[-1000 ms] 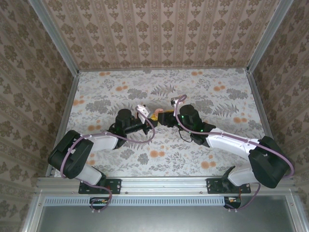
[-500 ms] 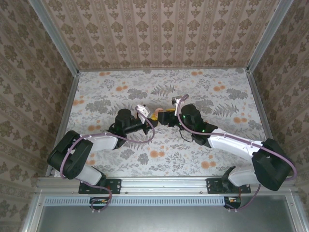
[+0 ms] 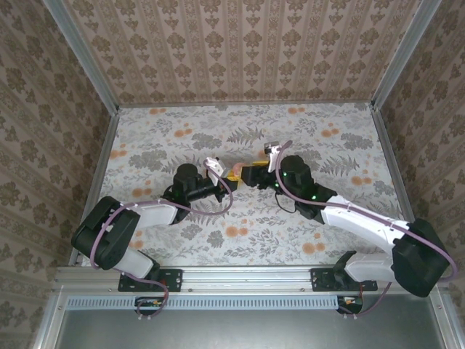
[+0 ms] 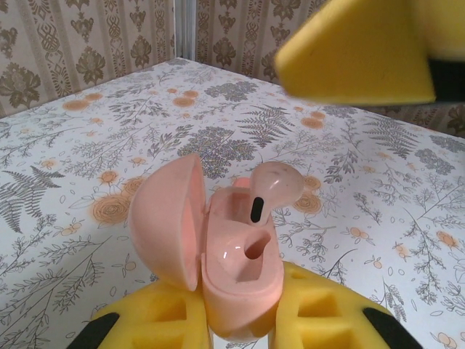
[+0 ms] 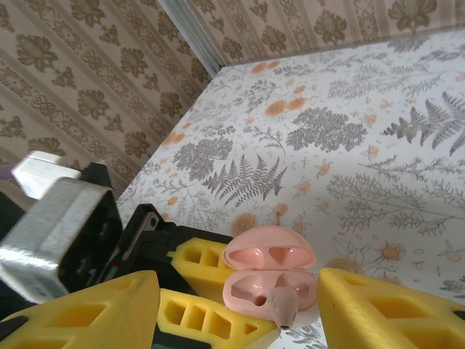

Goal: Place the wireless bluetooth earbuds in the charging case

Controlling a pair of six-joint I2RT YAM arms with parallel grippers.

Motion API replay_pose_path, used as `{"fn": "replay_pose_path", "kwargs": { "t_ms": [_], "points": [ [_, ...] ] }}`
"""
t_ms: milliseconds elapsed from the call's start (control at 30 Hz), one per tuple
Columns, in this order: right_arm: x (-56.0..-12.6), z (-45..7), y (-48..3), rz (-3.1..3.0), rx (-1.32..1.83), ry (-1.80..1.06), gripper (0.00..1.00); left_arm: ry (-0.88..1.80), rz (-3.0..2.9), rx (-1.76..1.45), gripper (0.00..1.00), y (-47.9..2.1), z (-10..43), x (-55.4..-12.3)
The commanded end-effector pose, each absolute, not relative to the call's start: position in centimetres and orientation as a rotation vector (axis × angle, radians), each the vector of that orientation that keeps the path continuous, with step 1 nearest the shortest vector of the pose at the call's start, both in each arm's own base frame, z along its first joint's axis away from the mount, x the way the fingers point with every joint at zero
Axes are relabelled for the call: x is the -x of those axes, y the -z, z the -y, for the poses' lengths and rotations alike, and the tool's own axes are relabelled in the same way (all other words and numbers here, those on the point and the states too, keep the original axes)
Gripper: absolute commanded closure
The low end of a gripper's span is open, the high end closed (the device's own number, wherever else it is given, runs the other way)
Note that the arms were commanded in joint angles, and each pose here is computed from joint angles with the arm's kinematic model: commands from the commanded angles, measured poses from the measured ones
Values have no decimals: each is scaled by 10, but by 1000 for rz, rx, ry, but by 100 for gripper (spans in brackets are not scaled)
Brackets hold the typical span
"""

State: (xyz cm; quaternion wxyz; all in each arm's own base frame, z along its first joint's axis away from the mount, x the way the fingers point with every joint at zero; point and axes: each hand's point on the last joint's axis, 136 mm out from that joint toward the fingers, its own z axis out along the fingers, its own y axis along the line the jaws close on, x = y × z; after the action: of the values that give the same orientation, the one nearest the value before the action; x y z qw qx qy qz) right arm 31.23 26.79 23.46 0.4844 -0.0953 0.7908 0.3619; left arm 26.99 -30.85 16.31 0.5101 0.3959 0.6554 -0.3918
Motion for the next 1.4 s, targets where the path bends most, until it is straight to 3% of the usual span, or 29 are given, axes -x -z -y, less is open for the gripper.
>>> {"fn": "replay_pose_path", "kwargs": {
  "t_ms": [0,400,600,767,1367],
  "points": [
    [-305,-262,-264,-1869,314,-889,39,988,-1501,-949,89,-190,312,-269],
    [-303,-231,-274,-1772,578,-839,37,1013,-1500,-961,89,-195,310,-263],
    [-290,-241,-267,-1662,891,-818,35,1035,-1484,-996,89,-199,310,-255],
    [-293,-246,-248,-1676,1008,-786,23,1030,-1476,-1005,89,-202,309,-252],
    [-306,-268,-236,-1696,1083,-894,27,1011,-1465,-995,89,-206,306,-252]
  ]
}}
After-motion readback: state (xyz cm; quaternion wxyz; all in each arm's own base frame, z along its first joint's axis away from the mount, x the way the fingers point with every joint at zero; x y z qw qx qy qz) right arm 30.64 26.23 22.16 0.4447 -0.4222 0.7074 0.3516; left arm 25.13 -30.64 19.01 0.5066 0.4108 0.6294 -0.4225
